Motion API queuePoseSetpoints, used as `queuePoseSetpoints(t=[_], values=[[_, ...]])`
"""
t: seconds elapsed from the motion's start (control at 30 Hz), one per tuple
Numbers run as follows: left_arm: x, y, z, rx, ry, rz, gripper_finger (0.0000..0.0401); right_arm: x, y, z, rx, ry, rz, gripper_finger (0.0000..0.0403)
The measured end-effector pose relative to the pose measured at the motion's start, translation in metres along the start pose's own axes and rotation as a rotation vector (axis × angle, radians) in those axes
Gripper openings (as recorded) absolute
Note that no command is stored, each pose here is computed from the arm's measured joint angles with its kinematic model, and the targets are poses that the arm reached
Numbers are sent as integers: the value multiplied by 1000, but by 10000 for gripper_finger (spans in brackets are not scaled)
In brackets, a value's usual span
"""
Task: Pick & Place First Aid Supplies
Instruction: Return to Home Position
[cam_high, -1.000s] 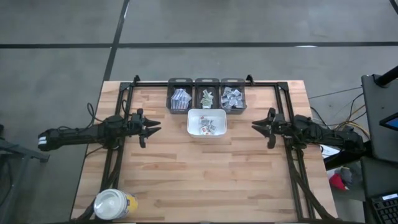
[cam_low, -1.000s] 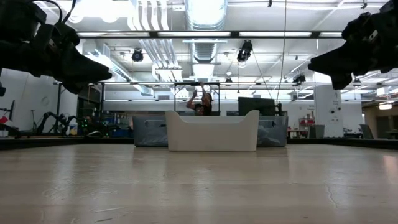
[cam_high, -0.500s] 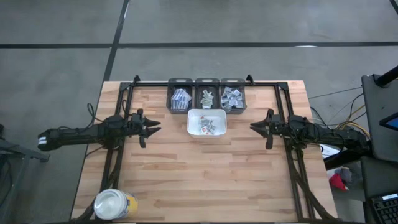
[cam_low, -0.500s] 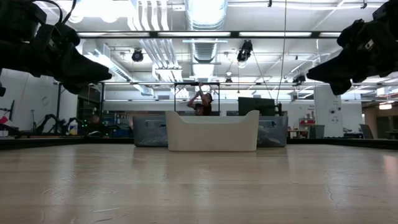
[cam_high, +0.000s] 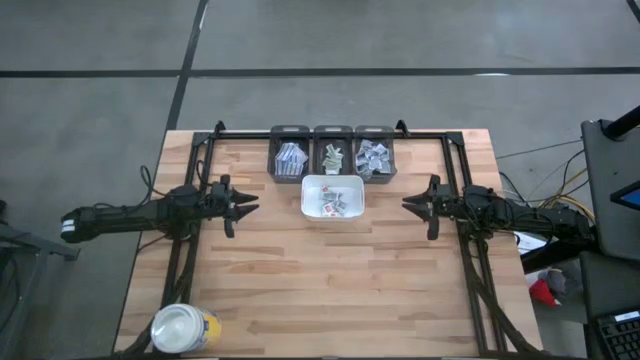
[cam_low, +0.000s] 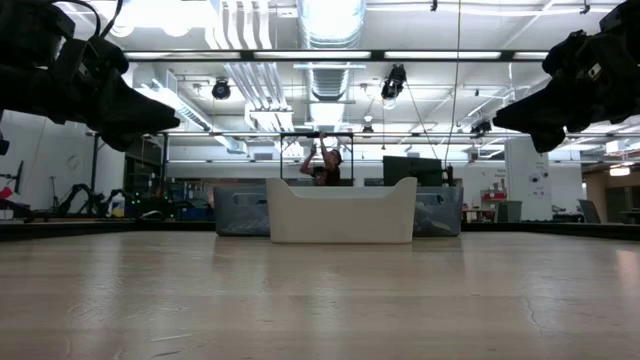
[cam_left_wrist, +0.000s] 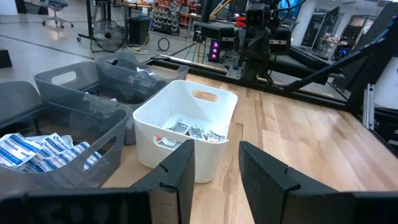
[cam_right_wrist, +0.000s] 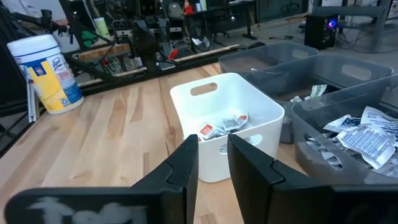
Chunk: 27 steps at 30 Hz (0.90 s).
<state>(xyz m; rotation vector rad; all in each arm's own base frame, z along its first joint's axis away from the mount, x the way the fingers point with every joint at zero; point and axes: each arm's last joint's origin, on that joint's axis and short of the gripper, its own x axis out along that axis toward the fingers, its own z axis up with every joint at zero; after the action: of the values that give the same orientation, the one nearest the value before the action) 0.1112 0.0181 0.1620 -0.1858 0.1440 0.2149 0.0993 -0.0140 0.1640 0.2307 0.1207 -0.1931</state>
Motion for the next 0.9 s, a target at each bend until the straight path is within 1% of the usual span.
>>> queuePoseSetpoints(t=[0.23, 0.7, 0.9], values=[[0, 0, 0, 0, 0, 0, 119, 0, 0, 0, 1, 0, 0, 88], [0, 0, 0, 0, 1, 0, 120, 0, 0, 0, 1, -1, 0, 63], [0, 0, 0, 0, 0, 1, 120, 0, 0, 0, 0, -1, 0, 70]])
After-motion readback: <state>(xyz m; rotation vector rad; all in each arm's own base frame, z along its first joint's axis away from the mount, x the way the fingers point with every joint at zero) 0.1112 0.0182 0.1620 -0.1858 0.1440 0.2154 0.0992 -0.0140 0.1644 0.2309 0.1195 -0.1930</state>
